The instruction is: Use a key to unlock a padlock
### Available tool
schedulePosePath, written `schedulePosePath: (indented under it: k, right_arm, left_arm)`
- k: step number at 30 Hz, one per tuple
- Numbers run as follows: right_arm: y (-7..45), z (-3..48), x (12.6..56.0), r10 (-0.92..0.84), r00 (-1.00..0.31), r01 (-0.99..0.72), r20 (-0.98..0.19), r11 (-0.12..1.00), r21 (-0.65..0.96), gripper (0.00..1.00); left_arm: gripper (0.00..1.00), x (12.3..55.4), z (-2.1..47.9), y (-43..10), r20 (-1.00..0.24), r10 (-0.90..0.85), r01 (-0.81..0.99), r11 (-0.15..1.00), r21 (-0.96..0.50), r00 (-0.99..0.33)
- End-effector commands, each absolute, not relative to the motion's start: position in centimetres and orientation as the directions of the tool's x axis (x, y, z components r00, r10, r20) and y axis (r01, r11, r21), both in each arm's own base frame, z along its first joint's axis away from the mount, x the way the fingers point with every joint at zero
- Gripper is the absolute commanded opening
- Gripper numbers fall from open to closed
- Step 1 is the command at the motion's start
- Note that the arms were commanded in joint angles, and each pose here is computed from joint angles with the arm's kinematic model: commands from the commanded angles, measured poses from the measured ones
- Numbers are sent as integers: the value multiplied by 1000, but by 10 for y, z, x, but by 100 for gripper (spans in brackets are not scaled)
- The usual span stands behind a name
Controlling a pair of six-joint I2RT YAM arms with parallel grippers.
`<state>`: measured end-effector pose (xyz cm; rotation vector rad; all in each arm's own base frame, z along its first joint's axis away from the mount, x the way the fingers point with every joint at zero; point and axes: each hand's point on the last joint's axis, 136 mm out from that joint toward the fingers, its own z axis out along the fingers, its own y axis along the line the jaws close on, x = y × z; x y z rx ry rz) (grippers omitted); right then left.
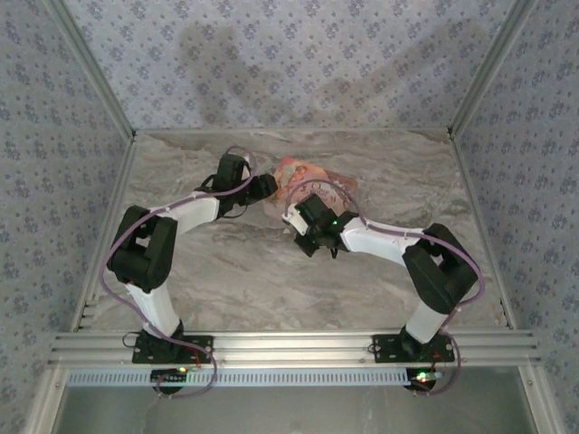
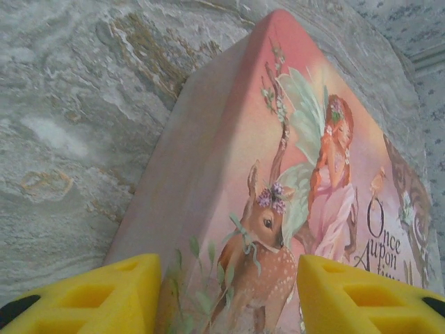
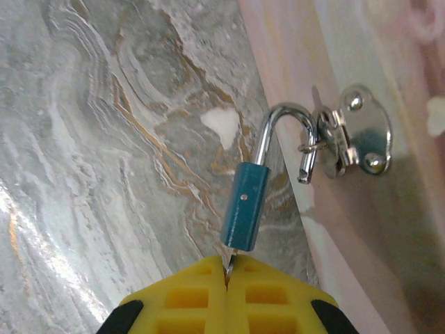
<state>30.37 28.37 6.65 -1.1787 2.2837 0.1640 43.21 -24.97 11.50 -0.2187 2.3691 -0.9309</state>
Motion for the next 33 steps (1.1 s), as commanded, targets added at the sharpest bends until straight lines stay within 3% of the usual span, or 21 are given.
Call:
schedulePosePath:
  k: [1, 12, 24, 33]
  right_arm:
    - [310, 90, 316, -741, -347, -822, -575, 536, -194, 0]
    - [312, 79, 301, -795, -287, -856, -534, 463, -230, 0]
    - [337, 103, 321, -770, -178, -849, -613, 434, -300, 0]
    - [331, 118, 297, -763, -164, -843, -625, 438, -314, 0]
  left_arm:
    - [53, 429, 130, -269, -446, -331, 100, 701, -706, -832]
    - [53, 428, 128, -269, -450, -333, 98, 705, -703, -829]
    - [51, 424, 124, -273, -435, -333, 93, 695, -713, -837]
    - [55, 424, 148, -242, -480, -388, 82, 705, -705, -787]
